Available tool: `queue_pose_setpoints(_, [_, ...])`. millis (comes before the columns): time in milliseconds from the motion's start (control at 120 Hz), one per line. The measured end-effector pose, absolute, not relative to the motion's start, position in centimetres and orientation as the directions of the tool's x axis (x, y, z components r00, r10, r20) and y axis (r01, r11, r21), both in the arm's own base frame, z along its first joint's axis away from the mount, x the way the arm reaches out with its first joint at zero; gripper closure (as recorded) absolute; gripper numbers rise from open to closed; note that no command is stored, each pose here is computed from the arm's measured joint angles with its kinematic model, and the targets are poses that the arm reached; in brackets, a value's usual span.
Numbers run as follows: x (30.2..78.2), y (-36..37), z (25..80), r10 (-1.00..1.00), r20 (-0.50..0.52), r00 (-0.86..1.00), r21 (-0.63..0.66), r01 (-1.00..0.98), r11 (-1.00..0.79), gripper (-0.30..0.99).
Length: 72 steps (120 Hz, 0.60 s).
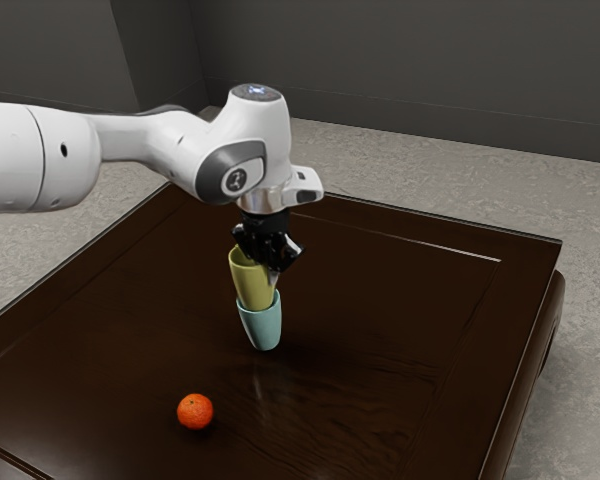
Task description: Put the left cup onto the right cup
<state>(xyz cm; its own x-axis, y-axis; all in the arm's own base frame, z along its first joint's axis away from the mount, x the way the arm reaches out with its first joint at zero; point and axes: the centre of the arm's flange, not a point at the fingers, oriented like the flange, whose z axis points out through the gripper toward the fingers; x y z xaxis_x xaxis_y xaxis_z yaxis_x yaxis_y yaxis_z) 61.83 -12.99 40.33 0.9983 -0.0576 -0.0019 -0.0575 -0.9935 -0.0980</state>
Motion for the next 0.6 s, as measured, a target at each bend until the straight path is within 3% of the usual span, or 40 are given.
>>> queue_pose_setpoints(142, [61.6,-14.0,40.1,-0.039,0.0,0.999,-0.087,-0.039,-0.995,0.39])
queue_pose_setpoints(250, [61.4,-13.9,41.4,-0.025,0.018,1.0,-0.092,-0.023,-0.995,0.23])
queue_pose_setpoints(600, [60.4,-4.9,58.1,0.073,0.139,0.988,-0.087,0.086,-0.992,0.04])
